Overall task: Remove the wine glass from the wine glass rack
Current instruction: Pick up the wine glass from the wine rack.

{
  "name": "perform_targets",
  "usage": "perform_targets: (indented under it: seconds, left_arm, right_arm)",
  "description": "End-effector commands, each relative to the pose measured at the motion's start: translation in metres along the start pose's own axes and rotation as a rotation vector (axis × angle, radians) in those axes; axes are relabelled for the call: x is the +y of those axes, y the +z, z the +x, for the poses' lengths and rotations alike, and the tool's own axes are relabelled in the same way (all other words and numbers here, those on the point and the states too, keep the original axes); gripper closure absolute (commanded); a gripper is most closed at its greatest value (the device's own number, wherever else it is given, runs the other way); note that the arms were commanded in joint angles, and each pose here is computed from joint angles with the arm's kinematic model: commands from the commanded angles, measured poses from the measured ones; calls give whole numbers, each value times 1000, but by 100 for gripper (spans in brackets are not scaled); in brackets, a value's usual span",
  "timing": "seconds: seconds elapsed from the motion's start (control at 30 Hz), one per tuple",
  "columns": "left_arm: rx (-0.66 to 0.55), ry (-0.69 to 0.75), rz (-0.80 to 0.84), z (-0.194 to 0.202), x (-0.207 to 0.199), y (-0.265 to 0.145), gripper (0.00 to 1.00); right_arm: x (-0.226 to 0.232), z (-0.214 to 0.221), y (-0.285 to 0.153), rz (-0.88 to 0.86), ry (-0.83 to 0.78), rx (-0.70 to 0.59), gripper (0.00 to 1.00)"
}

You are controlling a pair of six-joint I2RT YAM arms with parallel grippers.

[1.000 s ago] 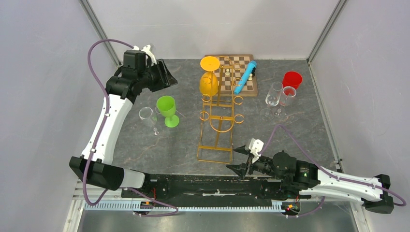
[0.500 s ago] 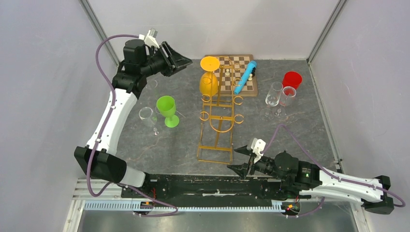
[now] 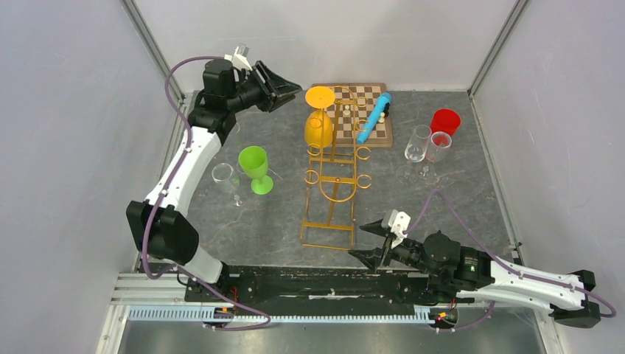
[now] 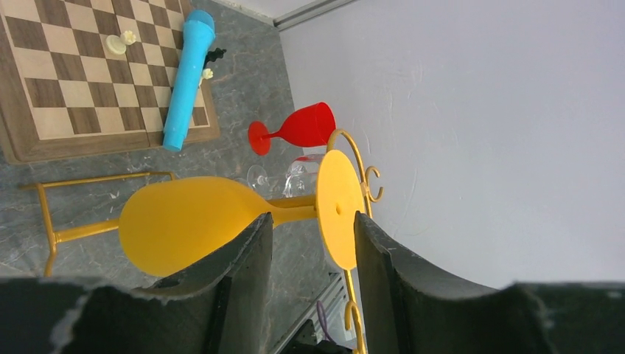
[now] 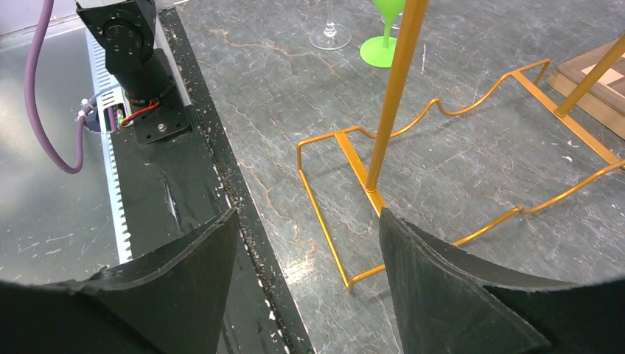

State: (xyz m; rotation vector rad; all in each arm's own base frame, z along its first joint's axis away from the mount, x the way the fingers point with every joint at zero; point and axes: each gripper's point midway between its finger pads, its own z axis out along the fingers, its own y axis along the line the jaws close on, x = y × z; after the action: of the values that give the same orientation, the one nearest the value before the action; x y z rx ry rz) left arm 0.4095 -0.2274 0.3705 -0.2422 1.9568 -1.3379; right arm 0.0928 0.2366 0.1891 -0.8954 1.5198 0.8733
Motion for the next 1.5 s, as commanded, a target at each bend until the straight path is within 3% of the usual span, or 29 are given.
perform_targets:
  seconds: [0.0, 0.33, 0.47, 0.67, 0.97, 1.47]
  left_arm:
    - [19, -35, 66, 4, -10, 11, 50]
    - [71, -60, 98, 18, -12, 27, 50]
    - [79, -64, 103, 20, -13, 28, 56]
    - [80, -60, 110, 20, -15, 27, 75]
    - [76, -43, 121, 18, -23, 23, 97]
    - [54, -23, 170, 7, -52, 13, 98]
  right_arm:
    - [-3, -16, -2, 18, 16, -48, 28]
    - [-4, -14, -3, 26, 14, -48, 28]
    - [-4, -12, -4, 24, 17, -44, 28]
    - [-4, -13, -5, 23, 19, -47, 27]
    - [-4, -14, -4, 24, 12, -41, 27]
    - [-5, -13, -5, 27, 14, -36, 27]
